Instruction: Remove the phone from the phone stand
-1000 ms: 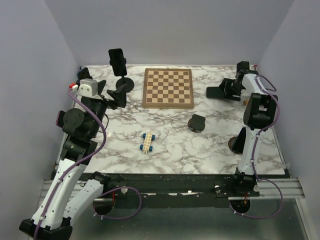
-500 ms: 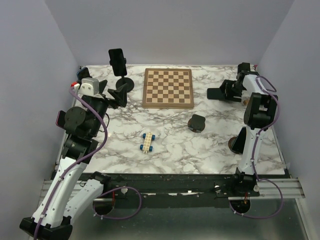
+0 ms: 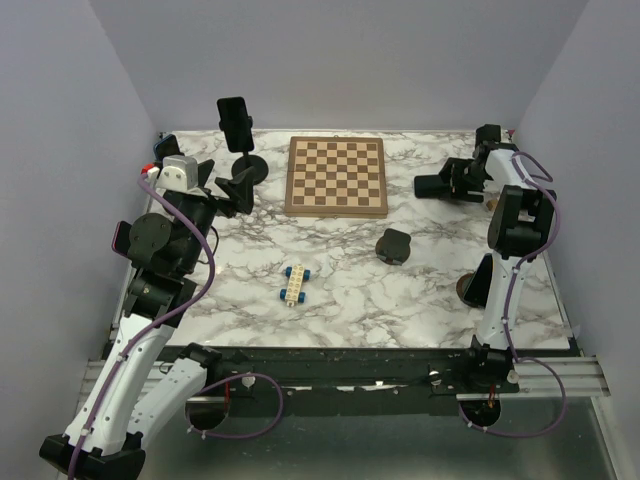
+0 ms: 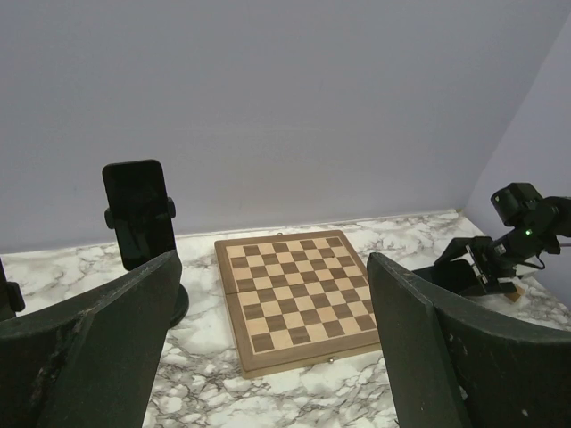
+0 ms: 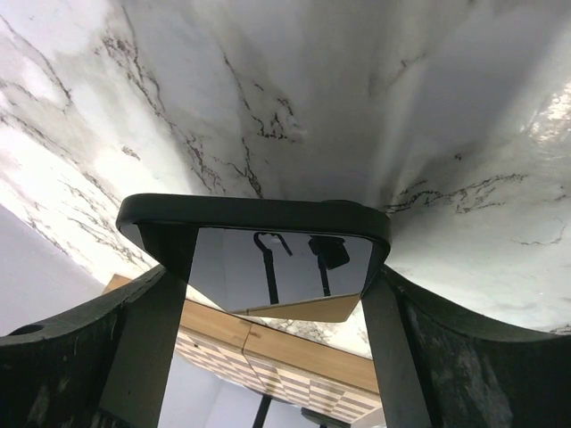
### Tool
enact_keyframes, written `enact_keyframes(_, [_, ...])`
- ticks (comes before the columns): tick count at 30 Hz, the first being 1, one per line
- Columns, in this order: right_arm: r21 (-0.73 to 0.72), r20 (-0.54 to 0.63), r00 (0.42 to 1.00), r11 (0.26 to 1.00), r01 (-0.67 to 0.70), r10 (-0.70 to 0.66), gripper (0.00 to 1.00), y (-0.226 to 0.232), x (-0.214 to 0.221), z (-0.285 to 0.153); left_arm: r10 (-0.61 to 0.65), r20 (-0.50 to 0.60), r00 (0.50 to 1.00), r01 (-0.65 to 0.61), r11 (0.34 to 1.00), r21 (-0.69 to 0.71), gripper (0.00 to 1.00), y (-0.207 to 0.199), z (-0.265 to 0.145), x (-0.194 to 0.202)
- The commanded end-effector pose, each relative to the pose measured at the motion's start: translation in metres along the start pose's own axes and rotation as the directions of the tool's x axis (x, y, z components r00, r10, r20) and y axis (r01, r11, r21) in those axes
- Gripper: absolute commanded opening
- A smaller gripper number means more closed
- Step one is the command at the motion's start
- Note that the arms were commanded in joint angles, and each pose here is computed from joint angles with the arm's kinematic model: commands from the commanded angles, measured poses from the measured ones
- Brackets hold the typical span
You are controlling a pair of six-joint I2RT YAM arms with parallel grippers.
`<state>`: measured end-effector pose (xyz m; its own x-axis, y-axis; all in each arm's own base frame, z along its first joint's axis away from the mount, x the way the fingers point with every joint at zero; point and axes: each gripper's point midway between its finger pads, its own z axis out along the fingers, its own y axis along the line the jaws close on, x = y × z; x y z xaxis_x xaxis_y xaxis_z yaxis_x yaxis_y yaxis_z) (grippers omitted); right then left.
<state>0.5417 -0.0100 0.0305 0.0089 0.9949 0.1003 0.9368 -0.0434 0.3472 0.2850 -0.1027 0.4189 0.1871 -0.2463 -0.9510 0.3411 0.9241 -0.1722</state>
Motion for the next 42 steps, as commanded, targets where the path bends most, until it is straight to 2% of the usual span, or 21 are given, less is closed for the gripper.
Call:
enact_keyframes(1, [0.016, 0.071, 0.997, 1.0, 0.024, -0.025, 0.85, -0.01, -0.024, 0.024, -0.004, 0.016, 1.0, 0.005, 1.0, -0.012, 0.93, 0.003, 0.001, -0.003])
enact_keyframes(5, [0.008, 0.057, 0.997, 0.999, 0.052, -0.052, 0.94, -0.008, -0.022, 0.024, -0.01, 0.015, 1.0, 0.011, 1.0, -0.013, 0.93, 0.003, 0.002, -0.003])
enact_keyframes(9, [-0.023, 0.039, 0.993, 0.993, 0.112, -0.111, 0.99, 0.002, -0.018, 0.018, -0.013, 0.014, 1.0, 0.013, 1.0, -0.017, 0.93, 0.004, 0.002, -0.002])
enact_keyframes(13, [-0.077, 0.091, 0.969, 0.969, 0.235, -0.228, 0.99, 0.019, -0.023, -0.005, -0.017, 0.014, 1.0, 0.017, 1.0, -0.018, 0.93, 0.004, 0.002, -0.002])
enact_keyframes(16, [-0.121, 0.153, 0.919, 0.916, 0.383, -0.364, 1.0, 0.034, -0.026, -0.029, -0.021, 0.013, 1.0, 0.021, 1.0, -0.015, 0.93, 0.004, 0.002, -0.002])
enact_keyframes(18, [-0.126, 0.217, 0.851, 0.851, 0.51, -0.478, 1.0, 0.043, -0.03, -0.049, -0.021, 0.017, 1.0, 0.021, 1.0, -0.018, 0.93, 0.005, 0.0, -0.002])
enact_keyframes(20, [-0.074, 0.321, 0.743, 0.766, 0.638, -0.587, 1.0, 0.049, -0.037, -0.072, -0.021, 0.021, 1.0, 0.021, 1.0, -0.022, 0.93, 0.006, 0.0, -0.002])
enact_keyframes(22, [0.026, 0.442, 0.57, 0.645, 0.764, -0.693, 1.0, 0.055, -0.035, -0.101, -0.021, 0.02, 1.0, 0.022, 0.999, -0.023, 0.93, 0.006, 0.001, -0.002])
enact_keyframes(23, [0.119, 0.5, 0.468, 0.592, 0.797, -0.729, 1.0, 0.052, -0.038, -0.113, -0.023, 0.017, 1.0, 0.023, 0.999, -0.024, 0.93, 0.006, 0.001, -0.001])
enact_keyframes(24, [0.147, 0.552, 0.369, 0.522, 0.84, -0.748, 1.0, 0.056, -0.026, -0.131, -0.025, 0.016, 1.0, 0.025, 0.999, -0.024, 0.93, 0.006, 0.001, 0.0])
enact_keyframes(25, [0.199, 0.587, 0.291, 0.482, 0.853, -0.756, 1.0, 0.051, -0.027, -0.139, -0.026, 0.013, 1.0, 0.026, 0.999, -0.026, 0.93, 0.007, 0.002, 0.001])
enact_keyframes(26, [0.203, 0.599, 0.233, 0.427, 0.881, -0.766, 1.0, 0.045, -0.008, -0.149, -0.028, 0.009, 1.0, 0.028, 0.999, -0.027, 0.93, 0.007, 0.003, 0.002])
enact_keyframes(29, [0.146, 0.657, 0.165, 0.338, 0.93, -0.736, 1.0, 0.037, 0.022, -0.192, -0.034, 0.008, 0.999, 0.035, 0.999, -0.036, 0.92, 0.009, 0.002, 0.003])
enact_keyframes(32, [0.143, 0.673, 0.054, 0.201, 0.969, -0.737, 1.0, 0.011, 0.052, -0.22, -0.039, 0.012, 0.999, 0.039, 0.998, -0.047, 0.93, 0.011, 0.002, 0.005])
enact_keyframes(34, [0.132, 0.683, -0.03, 0.083, 0.988, -0.73, 1.0, -0.011, 0.07, -0.233, -0.043, 0.007, 0.999, 0.043, 0.998, -0.05, 0.93, 0.011, 0.003, 0.006])
enact_keyframes(36, [0.128, 0.69, -0.082, 0.01, 0.992, -0.719, 1.0, -0.036, 0.074, -0.247, -0.051, -0.001, 0.999, 0.05, 0.998, -0.047, 0.92, 0.01, 0.004, 0.007])
enact_keyframes(39, [0.176, 0.666, -0.134, -0.02, 0.984, -0.734, 1.0, -0.072, 0.062, -0.258, -0.063, -0.005, 0.998, 0.063, 0.997, -0.038, 0.93, 0.008, 0.004, 0.008])
enact_keyframes(42, [0.283, 0.629, -0.174, 0.014, 0.959, -0.758, 1.0, -0.101, 0.037, -0.27, -0.07, -0.001, 0.998, 0.07, 0.997, -0.028, 0.92, 0.006, 0.003, 0.006])
